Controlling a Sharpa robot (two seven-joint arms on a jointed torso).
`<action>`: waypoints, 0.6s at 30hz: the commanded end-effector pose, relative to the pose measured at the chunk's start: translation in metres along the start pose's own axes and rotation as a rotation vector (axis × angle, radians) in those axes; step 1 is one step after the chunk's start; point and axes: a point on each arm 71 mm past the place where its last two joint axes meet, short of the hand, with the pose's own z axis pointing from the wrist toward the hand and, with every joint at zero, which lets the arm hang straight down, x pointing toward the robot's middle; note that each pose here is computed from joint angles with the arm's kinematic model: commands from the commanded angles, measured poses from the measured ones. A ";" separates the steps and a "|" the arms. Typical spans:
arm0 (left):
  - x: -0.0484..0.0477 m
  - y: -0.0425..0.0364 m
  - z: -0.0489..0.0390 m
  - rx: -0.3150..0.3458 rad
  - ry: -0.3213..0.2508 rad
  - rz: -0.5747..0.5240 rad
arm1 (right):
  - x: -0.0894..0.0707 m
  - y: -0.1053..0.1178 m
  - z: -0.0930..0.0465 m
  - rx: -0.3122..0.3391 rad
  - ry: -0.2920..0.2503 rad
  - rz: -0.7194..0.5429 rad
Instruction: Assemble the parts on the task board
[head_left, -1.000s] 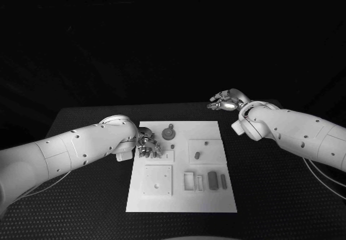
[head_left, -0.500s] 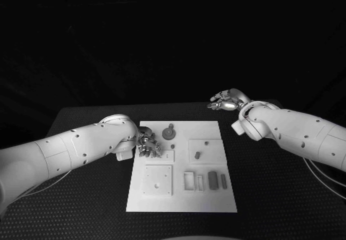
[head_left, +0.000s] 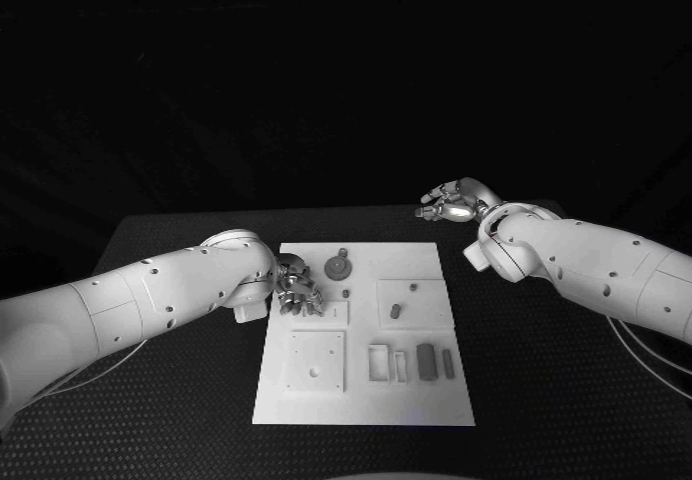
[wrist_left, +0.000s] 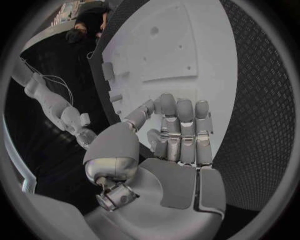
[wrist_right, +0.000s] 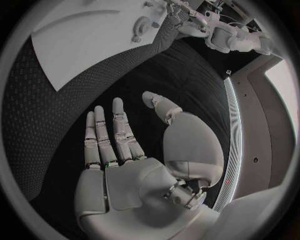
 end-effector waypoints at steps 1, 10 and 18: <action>0.0003 -0.0009 -0.0005 0.014 0.000 -0.068 | 0.001 0.001 0.000 -0.008 0.015 -0.007; 0.0004 -0.0020 -0.0016 0.009 -0.017 -0.101 | 0.001 0.000 0.000 -0.008 0.016 -0.007; 0.0007 -0.0082 -0.0034 0.016 -0.071 -0.022 | 0.001 0.000 -0.001 -0.008 0.015 -0.009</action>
